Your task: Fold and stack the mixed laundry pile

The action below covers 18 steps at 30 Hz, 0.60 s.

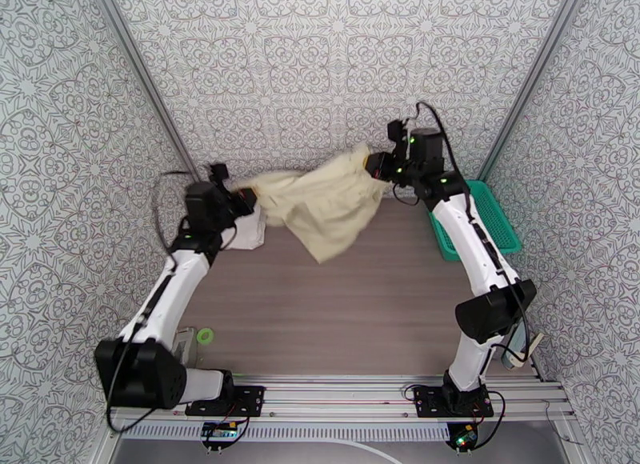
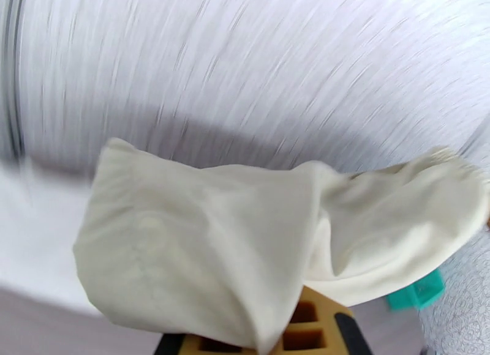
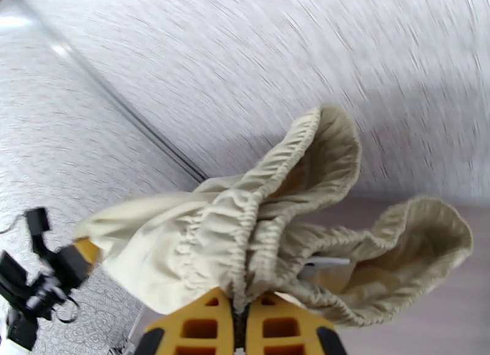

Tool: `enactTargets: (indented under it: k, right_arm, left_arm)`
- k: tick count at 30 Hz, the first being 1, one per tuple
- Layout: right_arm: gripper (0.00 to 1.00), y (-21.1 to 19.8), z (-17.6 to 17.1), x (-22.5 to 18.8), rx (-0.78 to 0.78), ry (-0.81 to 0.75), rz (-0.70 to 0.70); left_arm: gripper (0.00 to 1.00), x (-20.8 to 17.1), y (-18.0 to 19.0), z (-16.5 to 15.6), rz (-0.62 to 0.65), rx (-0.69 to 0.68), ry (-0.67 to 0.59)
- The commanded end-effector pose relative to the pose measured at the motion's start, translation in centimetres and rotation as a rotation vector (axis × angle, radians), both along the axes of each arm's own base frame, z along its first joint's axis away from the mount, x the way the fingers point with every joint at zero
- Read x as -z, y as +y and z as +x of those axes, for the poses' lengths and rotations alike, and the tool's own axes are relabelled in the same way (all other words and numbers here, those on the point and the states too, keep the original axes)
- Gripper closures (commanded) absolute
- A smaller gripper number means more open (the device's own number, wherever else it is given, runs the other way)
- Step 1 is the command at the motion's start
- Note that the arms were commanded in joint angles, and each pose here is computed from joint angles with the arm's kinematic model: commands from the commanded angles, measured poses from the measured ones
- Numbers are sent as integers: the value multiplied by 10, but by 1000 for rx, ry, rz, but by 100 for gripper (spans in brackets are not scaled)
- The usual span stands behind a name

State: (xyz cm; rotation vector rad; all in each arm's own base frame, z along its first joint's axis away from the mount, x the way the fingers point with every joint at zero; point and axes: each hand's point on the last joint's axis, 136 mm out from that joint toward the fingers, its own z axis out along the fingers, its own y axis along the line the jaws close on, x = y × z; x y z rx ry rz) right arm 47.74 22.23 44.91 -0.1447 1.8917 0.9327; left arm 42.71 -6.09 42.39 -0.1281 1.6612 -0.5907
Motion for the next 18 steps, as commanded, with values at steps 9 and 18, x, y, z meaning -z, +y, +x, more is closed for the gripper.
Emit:
enactTargets:
  k: [9, 18]
  right_arm:
    - [94, -38, -84, 97, 23, 22, -106]
    - [22, -105, -178, 310, 284, 489, -142]
  left_arm:
    - [94, 79, -37, -110, 97, 39, 163]
    - [36, 275, -42, -199, -14, -44, 616]
